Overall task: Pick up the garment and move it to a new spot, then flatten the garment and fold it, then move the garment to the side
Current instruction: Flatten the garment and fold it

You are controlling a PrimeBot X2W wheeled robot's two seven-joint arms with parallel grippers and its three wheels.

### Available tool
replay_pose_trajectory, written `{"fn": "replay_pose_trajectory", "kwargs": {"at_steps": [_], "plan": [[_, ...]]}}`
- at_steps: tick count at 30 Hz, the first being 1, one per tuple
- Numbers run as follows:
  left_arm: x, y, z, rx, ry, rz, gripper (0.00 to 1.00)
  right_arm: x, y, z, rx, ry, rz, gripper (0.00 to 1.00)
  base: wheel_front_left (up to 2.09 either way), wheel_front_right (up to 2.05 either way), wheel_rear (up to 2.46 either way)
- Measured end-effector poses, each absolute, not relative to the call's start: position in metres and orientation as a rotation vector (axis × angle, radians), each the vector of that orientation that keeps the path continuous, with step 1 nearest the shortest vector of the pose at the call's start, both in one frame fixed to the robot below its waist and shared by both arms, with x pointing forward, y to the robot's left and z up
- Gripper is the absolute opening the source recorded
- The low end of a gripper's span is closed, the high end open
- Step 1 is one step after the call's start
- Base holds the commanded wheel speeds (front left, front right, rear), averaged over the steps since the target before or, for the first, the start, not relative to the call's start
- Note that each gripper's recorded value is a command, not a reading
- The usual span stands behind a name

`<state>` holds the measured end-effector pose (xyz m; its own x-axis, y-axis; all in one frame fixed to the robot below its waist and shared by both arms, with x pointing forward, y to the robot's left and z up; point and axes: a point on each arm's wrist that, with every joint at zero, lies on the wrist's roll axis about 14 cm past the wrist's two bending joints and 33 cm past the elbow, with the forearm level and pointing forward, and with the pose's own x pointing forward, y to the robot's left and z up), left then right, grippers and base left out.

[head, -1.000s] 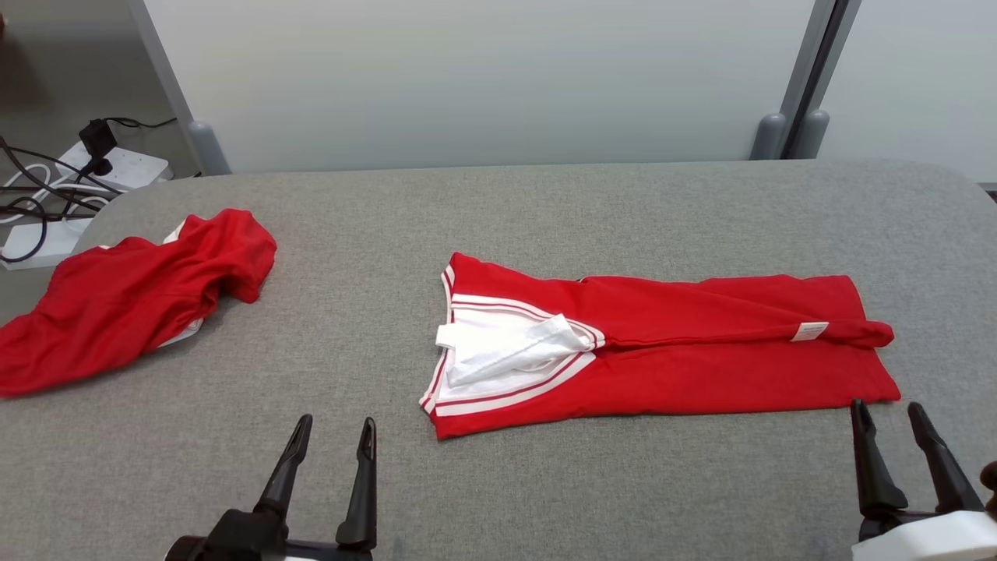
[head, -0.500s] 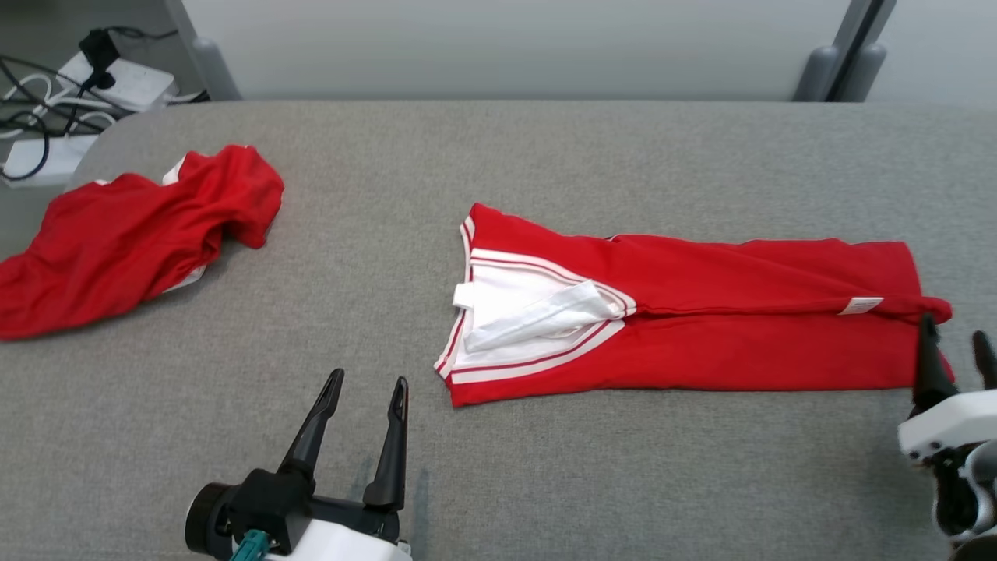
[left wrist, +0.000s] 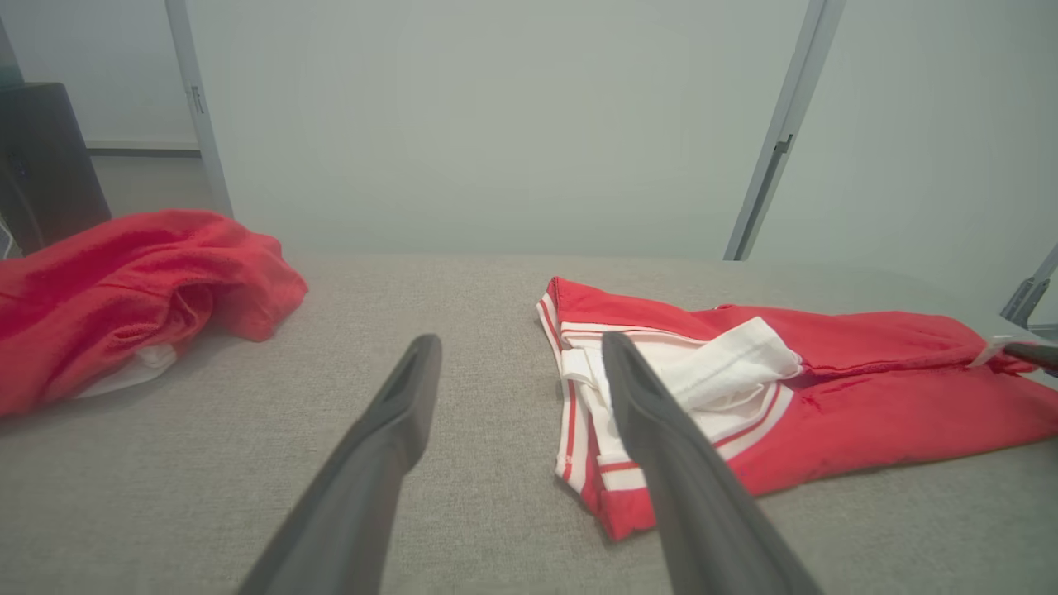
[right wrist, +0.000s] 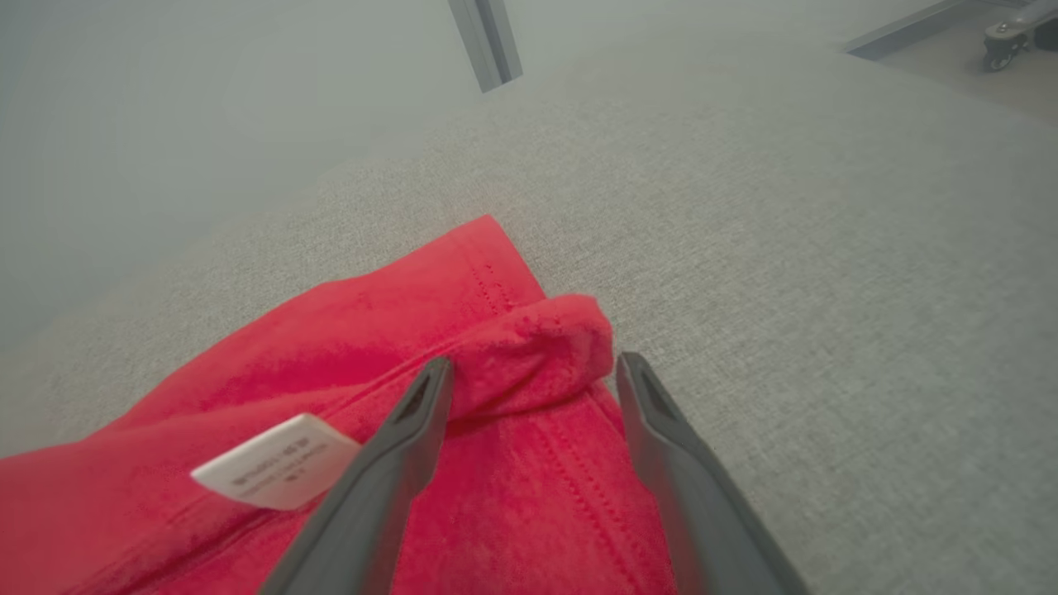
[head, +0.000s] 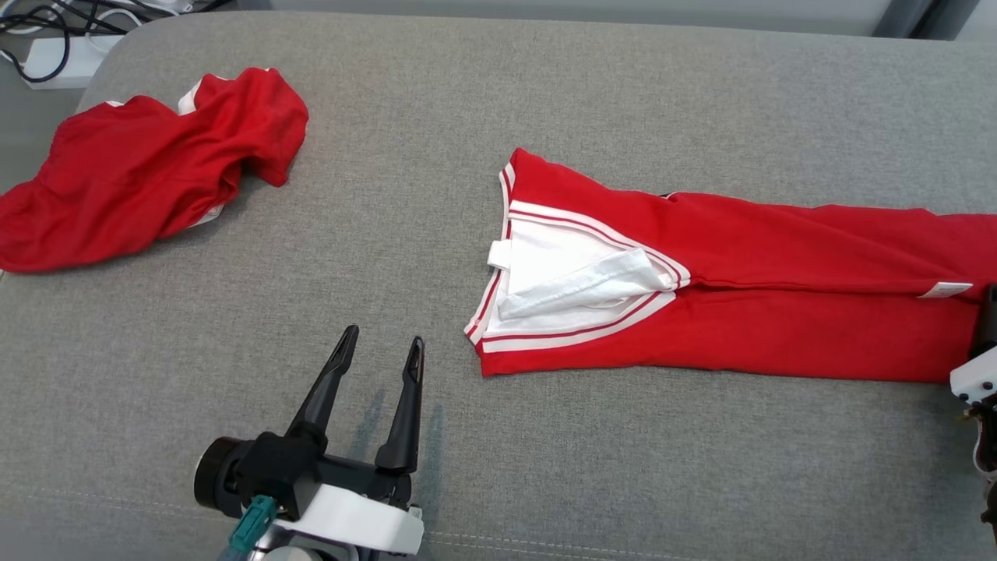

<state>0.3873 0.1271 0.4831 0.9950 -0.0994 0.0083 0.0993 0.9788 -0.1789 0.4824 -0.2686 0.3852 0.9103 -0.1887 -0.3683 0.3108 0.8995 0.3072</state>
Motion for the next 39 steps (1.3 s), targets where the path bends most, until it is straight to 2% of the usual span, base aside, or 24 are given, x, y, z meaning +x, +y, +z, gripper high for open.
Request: {"fn": "replay_pose_trajectory", "kwargs": {"at_steps": [18,19,20,21,22,23,24,25,33,39], "plan": [[0.395,0.129,0.475,-0.178,0.021,-0.098,1.0,0.488,-0.273,0.359,0.392,0.482,-0.306,1.0,0.0,0.0,0.0],[0.395,0.129,0.474,-0.177,0.022,-0.098,1.0,0.489,-0.273,0.358,0.392,0.492,-0.303,0.95,0.0,0.0,0.0],[0.395,0.13,0.474,-0.177,0.021,-0.097,1.0,0.489,-0.273,0.357,0.395,0.499,-0.303,0.64,0.0,0.0,0.0],[0.397,0.13,0.475,-0.176,0.018,-0.097,1.0,0.49,-0.273,0.357,0.397,0.506,-0.302,0.44,0.0,0.0,0.0],[0.398,0.13,0.477,-0.175,0.013,-0.097,1.0,0.49,-0.273,0.356,0.398,0.514,-0.3,0.38,0.0,0.0,0.0],[0.399,0.13,0.477,-0.175,0.01,-0.098,1.0,0.492,-0.272,0.357,0.4,0.517,-0.297,0.24,0.0,0.0,0.0],[0.399,0.13,0.477,-0.175,0.01,-0.097,1.0,0.493,-0.271,0.357,0.404,0.521,-0.293,0.03,0.0,0.0,0.0],[0.399,0.131,0.478,-0.175,0.009,-0.097,1.0,0.493,-0.268,0.357,0.406,0.522,-0.289,0.0,0.0,0.0,0.0],[0.397,0.131,0.485,-0.175,-0.011,-0.097,1.0,0.492,-0.268,0.365,0.391,0.517,-0.273,0.0,0.0,0.0,0.0],[0.395,0.129,0.496,-0.176,-0.042,-0.105,1.0,0.482,-0.292,0.38,0.365,0.469,-0.31,0.0,0.0,0.0,0.0]]}}
